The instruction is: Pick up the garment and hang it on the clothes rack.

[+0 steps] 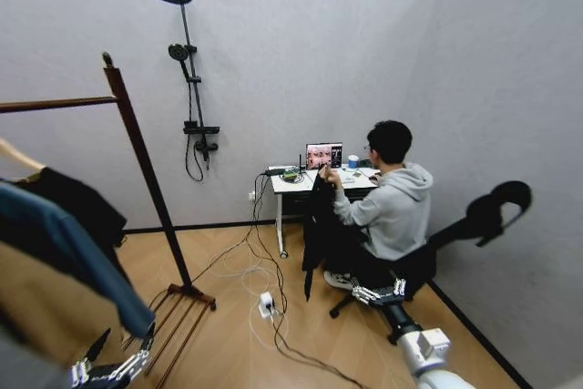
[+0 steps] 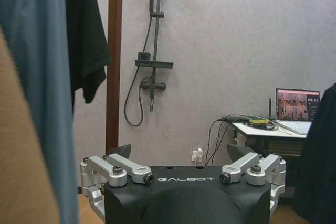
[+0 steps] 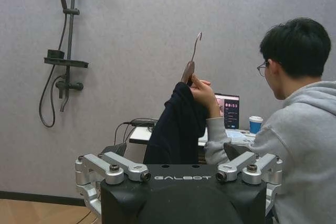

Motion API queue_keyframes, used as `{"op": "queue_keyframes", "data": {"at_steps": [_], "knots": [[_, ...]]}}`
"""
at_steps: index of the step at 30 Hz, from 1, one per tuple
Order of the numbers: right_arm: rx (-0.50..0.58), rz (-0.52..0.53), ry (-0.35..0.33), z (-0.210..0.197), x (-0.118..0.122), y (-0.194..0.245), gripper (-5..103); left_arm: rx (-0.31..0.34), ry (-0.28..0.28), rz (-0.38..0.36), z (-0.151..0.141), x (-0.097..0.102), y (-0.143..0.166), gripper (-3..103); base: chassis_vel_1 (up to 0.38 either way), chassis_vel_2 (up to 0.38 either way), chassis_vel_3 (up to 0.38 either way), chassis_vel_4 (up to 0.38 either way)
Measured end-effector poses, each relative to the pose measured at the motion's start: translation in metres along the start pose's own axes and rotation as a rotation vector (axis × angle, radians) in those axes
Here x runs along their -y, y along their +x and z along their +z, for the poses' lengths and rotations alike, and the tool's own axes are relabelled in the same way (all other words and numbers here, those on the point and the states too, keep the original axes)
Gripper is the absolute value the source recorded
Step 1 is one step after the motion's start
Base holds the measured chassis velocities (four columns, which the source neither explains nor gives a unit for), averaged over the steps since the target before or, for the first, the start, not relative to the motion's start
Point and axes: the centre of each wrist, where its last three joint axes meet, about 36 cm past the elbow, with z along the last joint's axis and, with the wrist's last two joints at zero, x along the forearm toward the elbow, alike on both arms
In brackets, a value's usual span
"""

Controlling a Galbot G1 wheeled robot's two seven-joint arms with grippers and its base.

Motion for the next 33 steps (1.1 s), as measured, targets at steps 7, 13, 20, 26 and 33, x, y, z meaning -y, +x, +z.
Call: {"op": "queue_keyframes", "data": {"at_steps": [7,13,20,26,33], "knots": [[0.027,0.011,-0.016,-0.016,0.014,-0.027,100,0.000,0.000,0.000,0.000,0.000,0.000,100,-0.347,0.352,0.346,-0.341],[0.060,0.004,-0.043,-0.035,0.017,-0.055,100,0.000,0.000,0.000,0.000,0.000,0.000,100,-0.183,0.187,0.066,-0.140],[0.104,0.007,-0.070,-0.058,0.045,-0.135,100,0.000,0.000,0.000,0.000,0.000,0.000,100,0.030,-0.035,-0.013,0.022],[0.109,-0.008,-0.037,-0.071,0.080,-0.188,100,0.000,0.000,0.000,0.000,0.000,0.000,100,0.034,-0.028,-0.027,0.028],[0.095,-0.040,-0.024,-0.062,0.102,-0.212,95,0.000,0.000,0.000,0.000,0.000,0.000,100,0.000,0.000,0.000,0.000]]}}
